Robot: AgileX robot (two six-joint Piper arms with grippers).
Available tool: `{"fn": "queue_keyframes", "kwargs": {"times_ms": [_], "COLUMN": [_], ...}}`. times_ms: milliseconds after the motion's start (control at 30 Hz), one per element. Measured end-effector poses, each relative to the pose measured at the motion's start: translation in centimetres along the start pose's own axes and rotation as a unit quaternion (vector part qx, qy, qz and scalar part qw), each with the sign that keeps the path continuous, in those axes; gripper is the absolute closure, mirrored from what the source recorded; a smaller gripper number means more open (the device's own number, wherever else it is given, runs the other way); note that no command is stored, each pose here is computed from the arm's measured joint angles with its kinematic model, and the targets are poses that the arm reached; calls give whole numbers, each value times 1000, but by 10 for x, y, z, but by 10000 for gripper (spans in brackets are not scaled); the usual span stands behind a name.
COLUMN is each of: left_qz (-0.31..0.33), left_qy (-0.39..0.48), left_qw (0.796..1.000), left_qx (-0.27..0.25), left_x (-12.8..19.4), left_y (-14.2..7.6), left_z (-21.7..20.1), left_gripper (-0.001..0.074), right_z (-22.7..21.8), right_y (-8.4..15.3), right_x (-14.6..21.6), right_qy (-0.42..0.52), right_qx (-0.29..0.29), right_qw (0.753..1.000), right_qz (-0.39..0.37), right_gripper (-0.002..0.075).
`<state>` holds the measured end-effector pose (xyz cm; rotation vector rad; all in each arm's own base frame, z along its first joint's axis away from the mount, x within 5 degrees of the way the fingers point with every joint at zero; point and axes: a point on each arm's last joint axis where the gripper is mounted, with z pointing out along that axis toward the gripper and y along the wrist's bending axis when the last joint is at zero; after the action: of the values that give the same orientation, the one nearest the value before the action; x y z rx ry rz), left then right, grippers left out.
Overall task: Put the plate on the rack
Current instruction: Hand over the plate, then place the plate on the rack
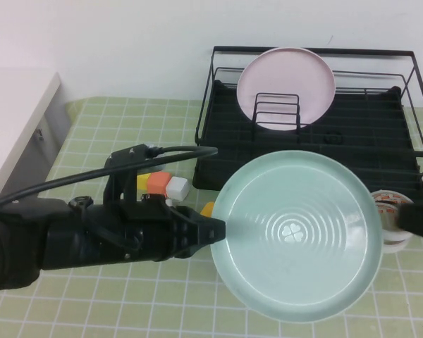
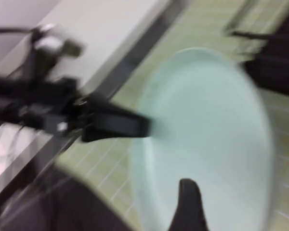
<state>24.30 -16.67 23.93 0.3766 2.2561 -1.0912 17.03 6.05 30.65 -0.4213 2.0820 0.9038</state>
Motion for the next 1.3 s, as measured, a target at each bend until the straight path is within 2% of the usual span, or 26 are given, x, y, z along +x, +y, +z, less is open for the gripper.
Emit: {"fn": "queue_keyframes", "kwargs": {"times_ms": [167,333,533,600,700,733,800,900,1033,1133,1233,1300], "left_qz": [-2,20,30,30,30,32,33,31,23,19,11,-7], "left_qy": [-18,-29,-31,-31,-31,-31,-31,-31,-30,-43,-65,-82], "left_qw": [1000,999,999,999,999,999,999,999,999,999,998,996], "left_qx": [8,12,12,12,12,12,12,15,19,11,-5,-21], "left_x": [-2,-4,-4,-4,-4,-4,-4,-4,-4,-9,-17,-22], "left_y": [-1,-2,-2,-2,-2,-2,-2,-2,-3,2,10,17], "left_z": [0,0,0,0,0,0,0,0,-1,-7,-18,-25], "left_gripper": [731,731,731,731,731,730,723,673,524,440,411,420], "right_z": [33,66,93,98,102,103,104,104,105,106,108,108], "right_y": [-25,-54,-53,-48,-47,-46,-48,-49,-52,-56,-63,-67], "right_x": [-26,-22,-8,-7,-6,-6,-7,-7,-8,-11,-22,-37], "right_qy": [48,91,131,135,136,134,130,128,117,105,85,64], "right_qx": [-86,-115,-150,-151,-148,-144,-137,-133,-118,-96,-51,-19], "right_qw": [995,989,980,979,979,979,981,981,983,983,984,982], "right_qz": [-35,-13,-25,-36,-46,-48,-51,-55,-79,-120,-149,-175], "right_gripper": [233,235,273,336,524,564,561,562,580,580,580,580]}}
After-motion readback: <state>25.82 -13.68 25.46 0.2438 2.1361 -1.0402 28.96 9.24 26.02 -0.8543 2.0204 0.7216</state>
